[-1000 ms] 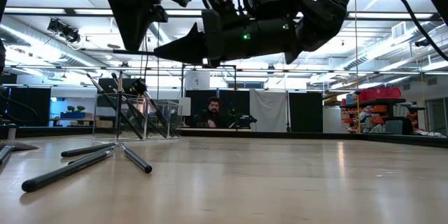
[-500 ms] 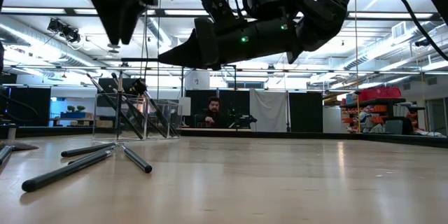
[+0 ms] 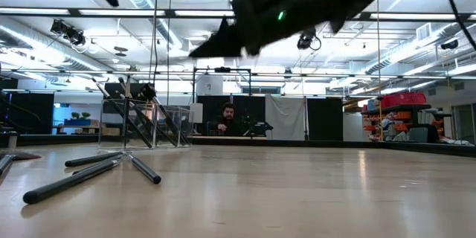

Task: Put items in baskets/containers
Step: Put the eyeshadow brush into the middle section of the transparent organizer

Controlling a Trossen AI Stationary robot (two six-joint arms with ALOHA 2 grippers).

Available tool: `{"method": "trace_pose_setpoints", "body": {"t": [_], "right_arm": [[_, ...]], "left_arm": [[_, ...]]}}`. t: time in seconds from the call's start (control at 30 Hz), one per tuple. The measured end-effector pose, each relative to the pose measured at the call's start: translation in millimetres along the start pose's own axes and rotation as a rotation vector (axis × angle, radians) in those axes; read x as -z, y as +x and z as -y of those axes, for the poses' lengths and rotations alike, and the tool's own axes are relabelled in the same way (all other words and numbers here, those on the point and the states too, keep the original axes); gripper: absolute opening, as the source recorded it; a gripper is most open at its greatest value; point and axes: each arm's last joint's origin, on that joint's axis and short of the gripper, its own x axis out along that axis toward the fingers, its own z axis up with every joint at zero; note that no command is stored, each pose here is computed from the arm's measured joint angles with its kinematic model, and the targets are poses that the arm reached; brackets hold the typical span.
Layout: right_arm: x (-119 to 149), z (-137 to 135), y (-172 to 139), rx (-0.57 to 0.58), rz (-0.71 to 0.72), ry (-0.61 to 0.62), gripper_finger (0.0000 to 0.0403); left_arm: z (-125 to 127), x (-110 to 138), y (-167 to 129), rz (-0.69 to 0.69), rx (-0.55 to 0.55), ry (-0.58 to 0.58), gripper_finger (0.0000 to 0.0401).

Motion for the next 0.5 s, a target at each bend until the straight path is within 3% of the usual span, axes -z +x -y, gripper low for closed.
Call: {"method": "trace_pose_setpoints", "body": {"t": [0.1, 0.23, 0.33, 0.5], "right_arm": [[-19, -5, -16, 0.011, 0.065, -0.039, 0.0008], [-32, -6, -27, 0.002, 0.097, -0.039, 0.0009], [-30, -5, -30, -0.016, 0.053, -0.004, 0.0009], [-24, -4, -28, -0.013, 0.003, 0.05, 0.0009]], "left_arm": [[12, 24, 16, 0.155, 0.109, -0.097, 0.0122], [40, 43, 46, 0.374, 0.25, 0.006, 0.0123], [53, 52, 63, 0.484, 0.248, 0.116, 0.0123], [54, 57, 76, 0.545, 0.163, 0.136, 0.0124]]}}
